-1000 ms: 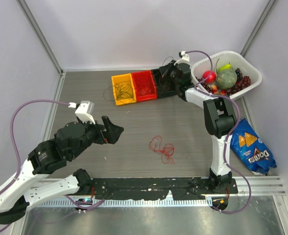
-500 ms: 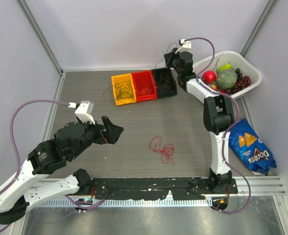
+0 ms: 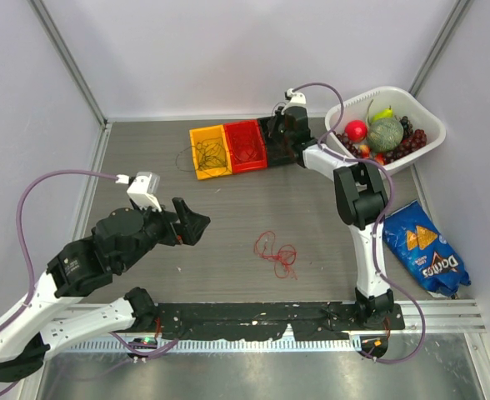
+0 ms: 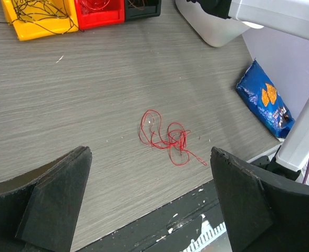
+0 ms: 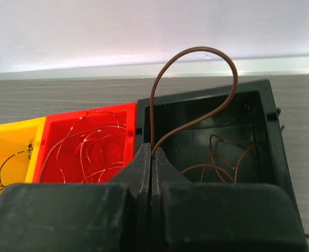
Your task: Untangle the cables
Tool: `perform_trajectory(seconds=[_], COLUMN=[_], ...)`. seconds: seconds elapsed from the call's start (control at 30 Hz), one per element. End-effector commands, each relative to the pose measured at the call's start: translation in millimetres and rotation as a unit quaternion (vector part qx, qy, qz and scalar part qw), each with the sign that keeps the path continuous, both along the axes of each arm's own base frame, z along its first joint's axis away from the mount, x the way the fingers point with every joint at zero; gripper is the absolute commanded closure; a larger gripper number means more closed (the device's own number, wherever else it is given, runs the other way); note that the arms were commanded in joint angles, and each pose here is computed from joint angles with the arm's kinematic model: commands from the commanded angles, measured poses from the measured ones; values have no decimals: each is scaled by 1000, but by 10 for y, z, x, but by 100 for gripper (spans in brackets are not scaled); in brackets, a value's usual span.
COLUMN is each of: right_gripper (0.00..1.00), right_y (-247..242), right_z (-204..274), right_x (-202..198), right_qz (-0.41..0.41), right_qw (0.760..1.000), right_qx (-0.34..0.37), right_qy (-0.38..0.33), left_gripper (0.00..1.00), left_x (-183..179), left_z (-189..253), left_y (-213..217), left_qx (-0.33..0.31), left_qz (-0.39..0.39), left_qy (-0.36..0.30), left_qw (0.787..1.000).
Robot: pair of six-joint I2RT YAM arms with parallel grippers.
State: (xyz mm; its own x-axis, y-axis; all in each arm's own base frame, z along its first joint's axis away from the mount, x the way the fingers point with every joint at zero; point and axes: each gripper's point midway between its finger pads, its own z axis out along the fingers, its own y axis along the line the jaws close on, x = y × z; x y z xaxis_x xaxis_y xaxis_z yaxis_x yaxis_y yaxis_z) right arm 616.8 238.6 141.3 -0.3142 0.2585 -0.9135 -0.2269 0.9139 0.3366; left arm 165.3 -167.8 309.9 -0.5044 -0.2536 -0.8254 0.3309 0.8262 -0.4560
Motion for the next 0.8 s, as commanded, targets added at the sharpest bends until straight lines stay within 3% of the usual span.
perform_trajectory(seconds=[0.0,0.17,0.5,0.63,0.77], right_gripper=[99,99,99,95,79], right_y=[-113,-229,-123,-91,-92], right_z=[-5,-285,-601,-441,-112], right_x=[7,57,243,206,138], right_qz=[-53,-83,-61,-53,-49], right_qw=[998,993,988,987,987], right_qx=[-3,-37,-76,-74,-72], right_qy=[31,74,118,129,136], left_gripper=[0,0,0,0,0], left_x=[8,-19,-38,-53,-67], left_z=[14,37,48,45,55], left_y=[-46,-4,49,58,51], left_qx=[-11,-17,-22,-27,-33], left_qz=[-4,-3,3,3,0], left_qy=[-2,-4,-4,-3,-3], left_qw=[1000,1000,1000,1000,999])
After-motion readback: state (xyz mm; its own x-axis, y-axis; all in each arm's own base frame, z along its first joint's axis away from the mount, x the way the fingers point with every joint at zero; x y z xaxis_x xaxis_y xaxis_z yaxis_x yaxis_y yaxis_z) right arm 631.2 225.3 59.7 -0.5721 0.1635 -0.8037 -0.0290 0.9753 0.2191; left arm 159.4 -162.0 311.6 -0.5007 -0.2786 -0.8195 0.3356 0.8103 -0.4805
